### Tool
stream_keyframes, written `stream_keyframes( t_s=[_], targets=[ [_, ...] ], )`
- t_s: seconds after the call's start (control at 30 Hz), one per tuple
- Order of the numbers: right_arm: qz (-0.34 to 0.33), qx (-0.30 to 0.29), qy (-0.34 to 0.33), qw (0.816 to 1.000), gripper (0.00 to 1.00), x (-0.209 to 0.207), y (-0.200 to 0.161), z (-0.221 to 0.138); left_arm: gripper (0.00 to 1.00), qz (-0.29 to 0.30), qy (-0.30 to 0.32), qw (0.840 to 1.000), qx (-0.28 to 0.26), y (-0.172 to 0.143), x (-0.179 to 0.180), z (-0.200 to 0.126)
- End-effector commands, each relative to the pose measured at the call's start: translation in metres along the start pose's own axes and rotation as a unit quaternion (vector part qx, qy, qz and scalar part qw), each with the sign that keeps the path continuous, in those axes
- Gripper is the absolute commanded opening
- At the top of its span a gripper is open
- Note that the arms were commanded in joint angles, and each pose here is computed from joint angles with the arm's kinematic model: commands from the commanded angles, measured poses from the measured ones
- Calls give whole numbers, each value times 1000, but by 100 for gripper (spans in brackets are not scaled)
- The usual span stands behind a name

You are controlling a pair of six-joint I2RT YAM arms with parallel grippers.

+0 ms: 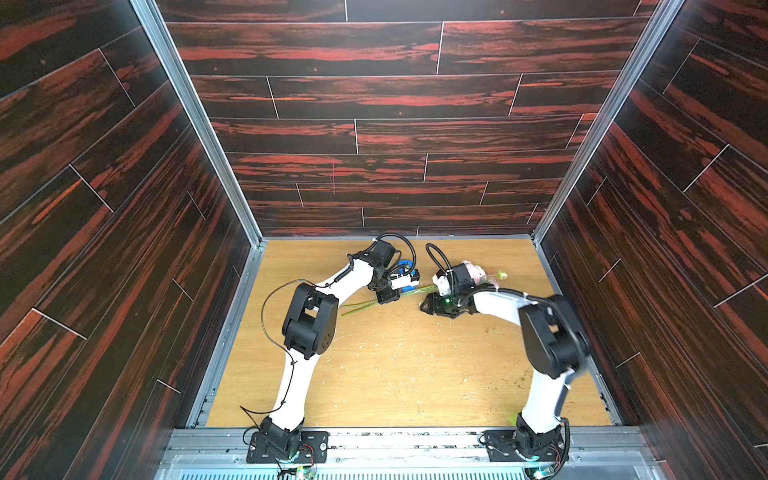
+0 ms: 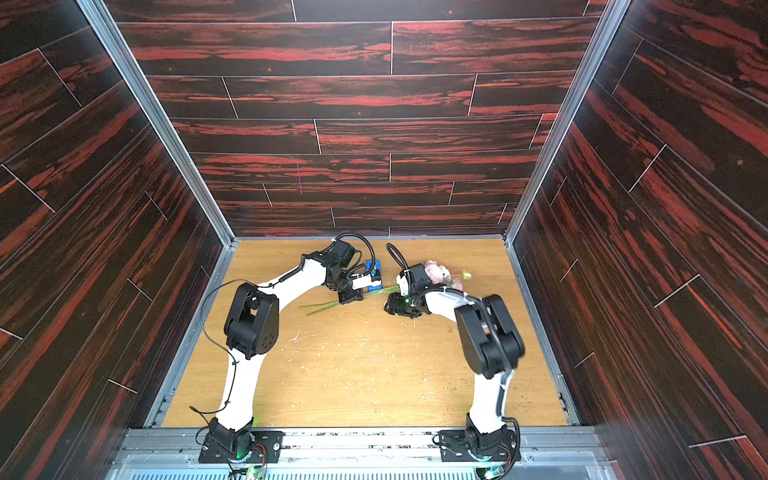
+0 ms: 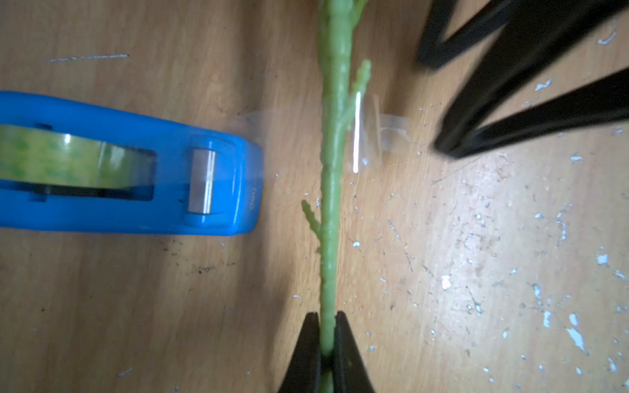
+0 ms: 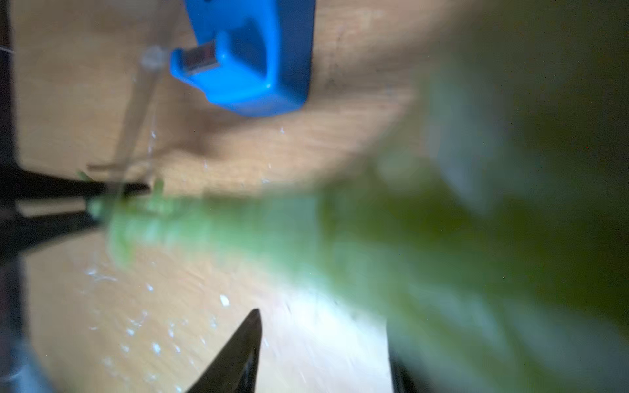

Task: Wrap bouquets with tape
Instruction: Stick the tape to the bouquet, then wrap the tape around the bouquet.

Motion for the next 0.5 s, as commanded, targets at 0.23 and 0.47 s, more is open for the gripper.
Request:
stream_keyframes(
  t_s=[0.23, 0.47],
  targets=[
    [-231, -169, -10, 958, 54, 36, 16, -94, 0, 7, 18, 999, -34, 8, 4, -32],
    [-605, -228, -6, 763, 27, 43, -24, -70, 0, 9, 15, 999, -41, 9, 4, -34]
  ],
)
Point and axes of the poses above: each gripper's point midway between its finger pads, its own z axis out along the fingers, its own x axis along the line the jaws close on, y = z × x, the point moved 7 cm from there along -z, back along the fingers, and after that the axes turned 7 degrees about z, right-handed, at the moved point
